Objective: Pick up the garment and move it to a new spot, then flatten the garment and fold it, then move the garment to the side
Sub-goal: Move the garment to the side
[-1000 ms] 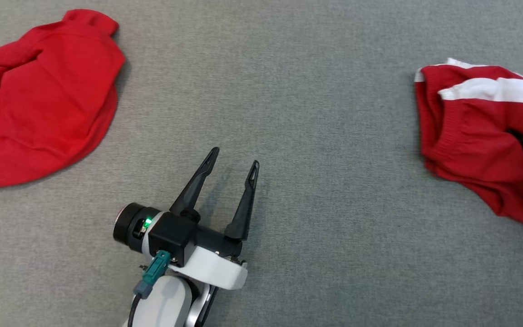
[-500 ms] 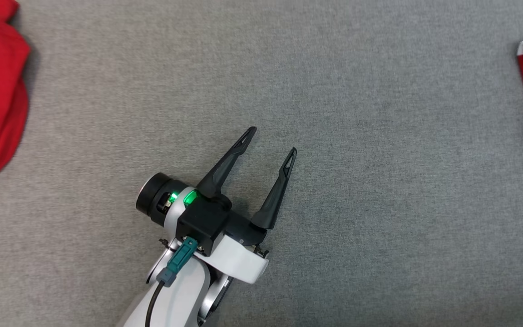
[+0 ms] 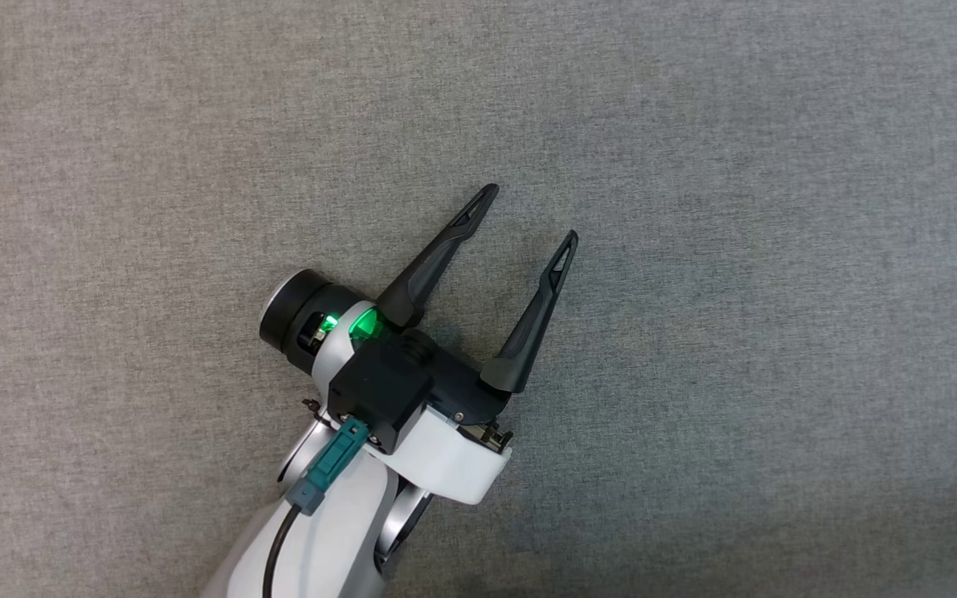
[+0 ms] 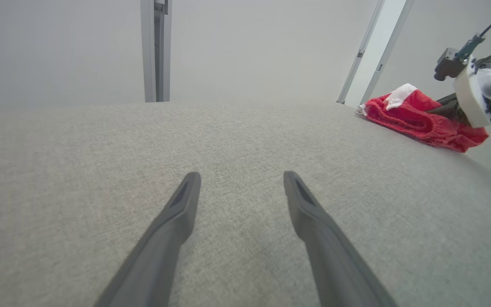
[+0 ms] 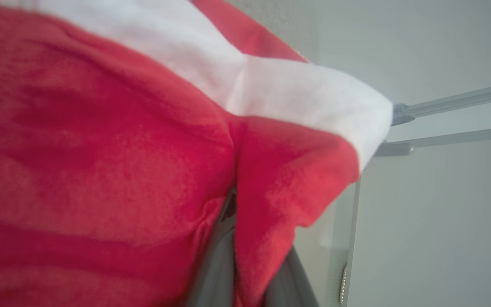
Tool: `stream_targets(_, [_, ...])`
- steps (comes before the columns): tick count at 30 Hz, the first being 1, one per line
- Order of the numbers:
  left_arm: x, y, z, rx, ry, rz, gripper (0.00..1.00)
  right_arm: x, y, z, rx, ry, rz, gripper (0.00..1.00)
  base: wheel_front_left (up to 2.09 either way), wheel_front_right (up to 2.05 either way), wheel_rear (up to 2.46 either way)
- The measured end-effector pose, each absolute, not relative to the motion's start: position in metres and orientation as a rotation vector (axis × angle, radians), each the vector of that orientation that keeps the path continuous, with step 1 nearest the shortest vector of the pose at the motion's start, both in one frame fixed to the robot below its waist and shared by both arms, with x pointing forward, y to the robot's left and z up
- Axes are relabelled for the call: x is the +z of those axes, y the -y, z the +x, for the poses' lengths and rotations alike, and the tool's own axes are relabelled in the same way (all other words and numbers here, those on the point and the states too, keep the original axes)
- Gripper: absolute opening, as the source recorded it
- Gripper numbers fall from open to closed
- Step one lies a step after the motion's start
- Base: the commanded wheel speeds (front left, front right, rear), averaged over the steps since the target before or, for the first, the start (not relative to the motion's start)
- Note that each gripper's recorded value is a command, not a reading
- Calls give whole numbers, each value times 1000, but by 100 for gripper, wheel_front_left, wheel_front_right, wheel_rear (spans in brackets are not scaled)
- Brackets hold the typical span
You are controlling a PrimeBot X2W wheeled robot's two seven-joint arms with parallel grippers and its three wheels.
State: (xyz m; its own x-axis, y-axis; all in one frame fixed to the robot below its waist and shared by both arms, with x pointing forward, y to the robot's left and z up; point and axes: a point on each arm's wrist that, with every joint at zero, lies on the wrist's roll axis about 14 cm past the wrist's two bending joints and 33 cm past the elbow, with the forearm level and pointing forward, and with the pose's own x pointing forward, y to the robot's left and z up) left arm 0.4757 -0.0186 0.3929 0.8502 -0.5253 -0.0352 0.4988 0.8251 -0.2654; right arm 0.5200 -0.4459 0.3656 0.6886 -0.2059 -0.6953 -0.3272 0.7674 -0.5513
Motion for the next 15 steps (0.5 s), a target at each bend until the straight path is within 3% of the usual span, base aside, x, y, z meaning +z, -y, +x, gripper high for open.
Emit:
stream_targets(1, [393, 18, 476, -543, -108, -253, 100, 367, 448, 523, 71, -814, -728, 100, 0, 0, 0])
stream_targets(9, [401, 14, 473, -534, -107, -248, 100, 395, 462, 536, 3, -753, -803, 100, 0, 0, 0])
stream_targets(15, [416, 5, 460, -509, -103, -228, 100, 420, 428, 550, 24, -627, -736, 100, 0, 0, 0])
